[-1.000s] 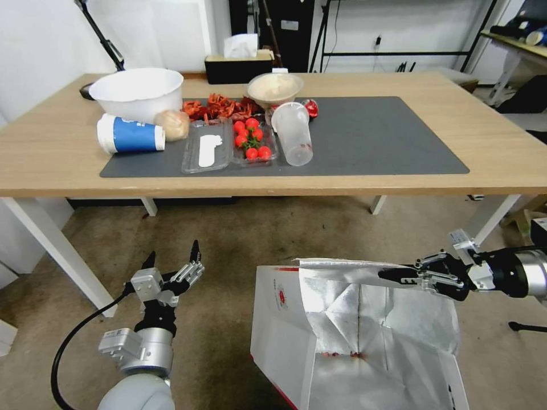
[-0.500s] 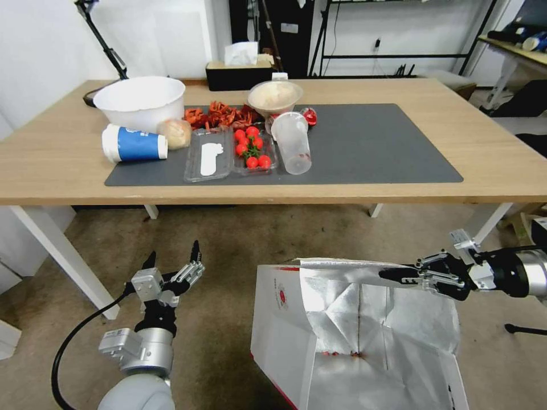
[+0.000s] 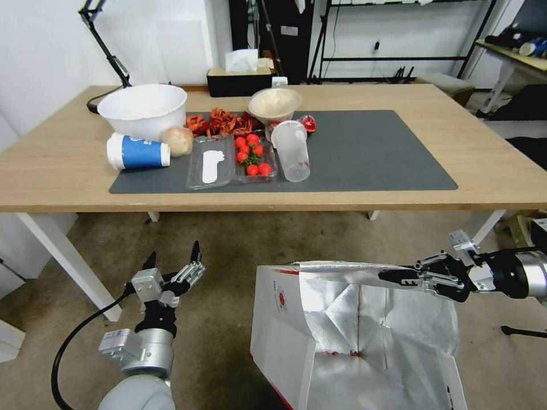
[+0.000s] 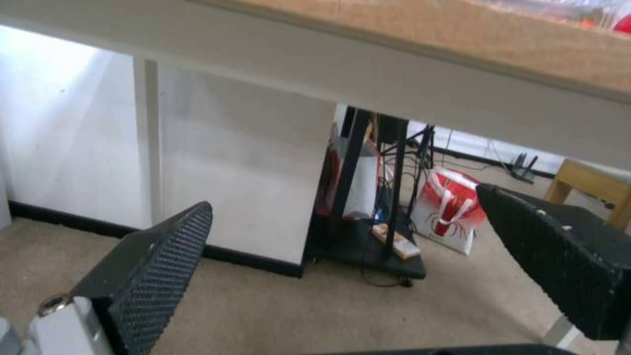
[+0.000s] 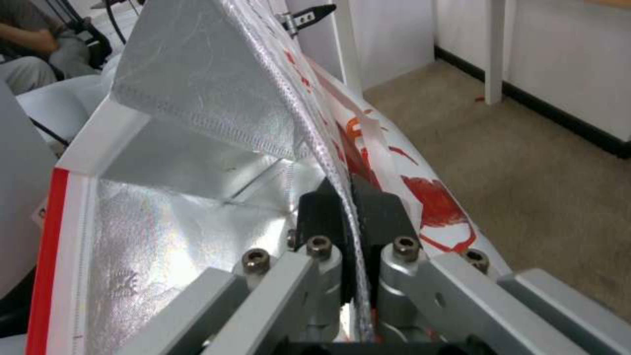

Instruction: Pick up the food delivery bag from the floor and place it on the table.

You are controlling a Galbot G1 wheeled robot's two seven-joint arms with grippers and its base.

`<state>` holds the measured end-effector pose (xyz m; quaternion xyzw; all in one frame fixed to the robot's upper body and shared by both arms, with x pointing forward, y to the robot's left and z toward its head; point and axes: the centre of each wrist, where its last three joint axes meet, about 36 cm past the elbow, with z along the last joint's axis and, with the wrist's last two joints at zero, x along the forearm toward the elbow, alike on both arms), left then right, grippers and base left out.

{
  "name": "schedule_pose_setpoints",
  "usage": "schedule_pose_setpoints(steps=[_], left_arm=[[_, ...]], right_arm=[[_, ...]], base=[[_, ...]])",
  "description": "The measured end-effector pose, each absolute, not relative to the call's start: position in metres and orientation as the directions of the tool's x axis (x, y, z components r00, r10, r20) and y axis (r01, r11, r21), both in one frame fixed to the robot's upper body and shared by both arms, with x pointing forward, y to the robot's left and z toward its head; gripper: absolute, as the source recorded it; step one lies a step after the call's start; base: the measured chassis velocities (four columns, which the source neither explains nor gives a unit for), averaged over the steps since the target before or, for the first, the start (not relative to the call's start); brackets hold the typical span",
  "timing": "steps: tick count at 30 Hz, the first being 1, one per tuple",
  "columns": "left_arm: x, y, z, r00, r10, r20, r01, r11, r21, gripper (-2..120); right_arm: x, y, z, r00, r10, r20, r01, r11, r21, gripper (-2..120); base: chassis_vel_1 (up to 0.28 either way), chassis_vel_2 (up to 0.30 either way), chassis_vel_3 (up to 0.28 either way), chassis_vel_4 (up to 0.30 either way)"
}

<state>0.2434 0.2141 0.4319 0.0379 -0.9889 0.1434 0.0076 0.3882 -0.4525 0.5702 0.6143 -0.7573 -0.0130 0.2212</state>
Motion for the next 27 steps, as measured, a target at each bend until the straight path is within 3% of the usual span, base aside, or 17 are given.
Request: schedule_pose_setpoints(steps=[27], left_arm=[[0.2433,0.2142,0.4318,-0.997,-0.073,0.024,-0.077,0.957,-0.279,100]], right_arm=[[0.3888,-0.4537,0.5705,-0.149,-0.936,0.318,-0.926,0.245,0.286,0]], base=[[0.0,0.0,0.0,0.0]])
